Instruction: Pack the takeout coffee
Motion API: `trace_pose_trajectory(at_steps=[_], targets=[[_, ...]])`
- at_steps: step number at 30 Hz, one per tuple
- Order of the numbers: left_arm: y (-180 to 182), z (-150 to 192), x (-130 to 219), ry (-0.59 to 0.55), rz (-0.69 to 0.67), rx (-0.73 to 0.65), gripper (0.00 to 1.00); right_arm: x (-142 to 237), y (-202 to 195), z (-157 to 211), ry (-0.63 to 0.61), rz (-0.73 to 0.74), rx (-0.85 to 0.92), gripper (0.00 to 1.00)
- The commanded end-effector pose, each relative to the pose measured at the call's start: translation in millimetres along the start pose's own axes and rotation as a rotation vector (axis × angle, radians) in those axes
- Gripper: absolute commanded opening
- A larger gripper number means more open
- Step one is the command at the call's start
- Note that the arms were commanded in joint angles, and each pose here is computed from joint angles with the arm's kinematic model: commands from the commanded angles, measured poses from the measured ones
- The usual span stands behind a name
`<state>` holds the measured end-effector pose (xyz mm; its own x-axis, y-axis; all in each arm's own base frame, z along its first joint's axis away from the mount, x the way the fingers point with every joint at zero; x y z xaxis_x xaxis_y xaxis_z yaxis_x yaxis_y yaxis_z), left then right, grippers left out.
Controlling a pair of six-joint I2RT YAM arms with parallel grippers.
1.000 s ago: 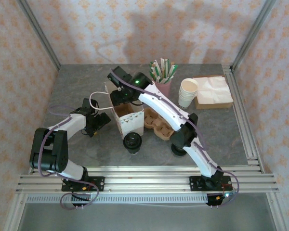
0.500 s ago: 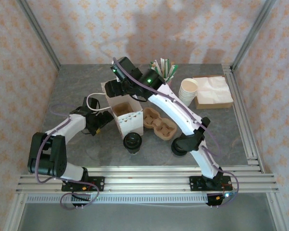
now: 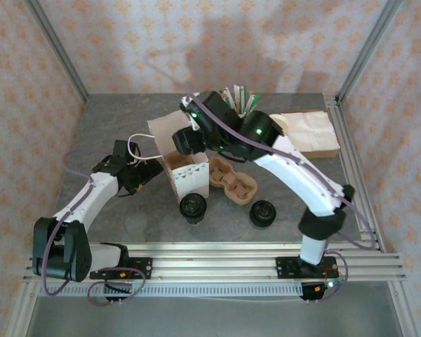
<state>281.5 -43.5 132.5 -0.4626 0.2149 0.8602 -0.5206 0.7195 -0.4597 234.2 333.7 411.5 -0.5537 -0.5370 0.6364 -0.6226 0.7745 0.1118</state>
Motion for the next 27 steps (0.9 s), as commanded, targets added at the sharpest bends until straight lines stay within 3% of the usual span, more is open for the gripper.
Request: trace_pose_trajectory(at_steps=[1, 5, 10, 17, 27], targets=[[-3.4, 0.7, 14.3, -0.011, 0.005, -0.032, 0.90, 25.5, -4.0, 0.0, -0.117, -0.036, 0.011, 0.63], [-2.9, 2.1, 20.6, -0.021, 0.011, -0.037, 0.91, 46.3, -10.9, 25.5, -0.219, -0.106, 0.011, 0.64], [-2.6, 4.5, 27.2, -0.022, 0.015, -0.045, 0.91, 49.4, -16.2, 79.2, -0.252, -0.204, 0.030, 0.65], [4.9, 12.0, 39.2, -0.041, 0.012, -0.059, 0.91, 3.0, -20.1, 156.6, -0.091, -0.241, 0.061, 0.70], [14.2, 23.8, 49.6, -0.045, 0.018, -0.053, 0.92, -61.6, -1.7, 189.0, 0.043, -0.239, 0.082, 0.71]])
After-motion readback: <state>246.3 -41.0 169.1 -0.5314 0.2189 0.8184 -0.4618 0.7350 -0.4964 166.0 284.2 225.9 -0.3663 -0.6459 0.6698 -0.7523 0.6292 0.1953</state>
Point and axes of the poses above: each hand's point on the last joint's axis, 136 mm out from that joint toward the fingers, its own x axis back along the fingers, its own y axis along the line the jaws close on, z = x × y, the point moved 4 cm from there along x, back along the fingers, and after that the axes turned 2 degrees about x, right-handed, at the moved point
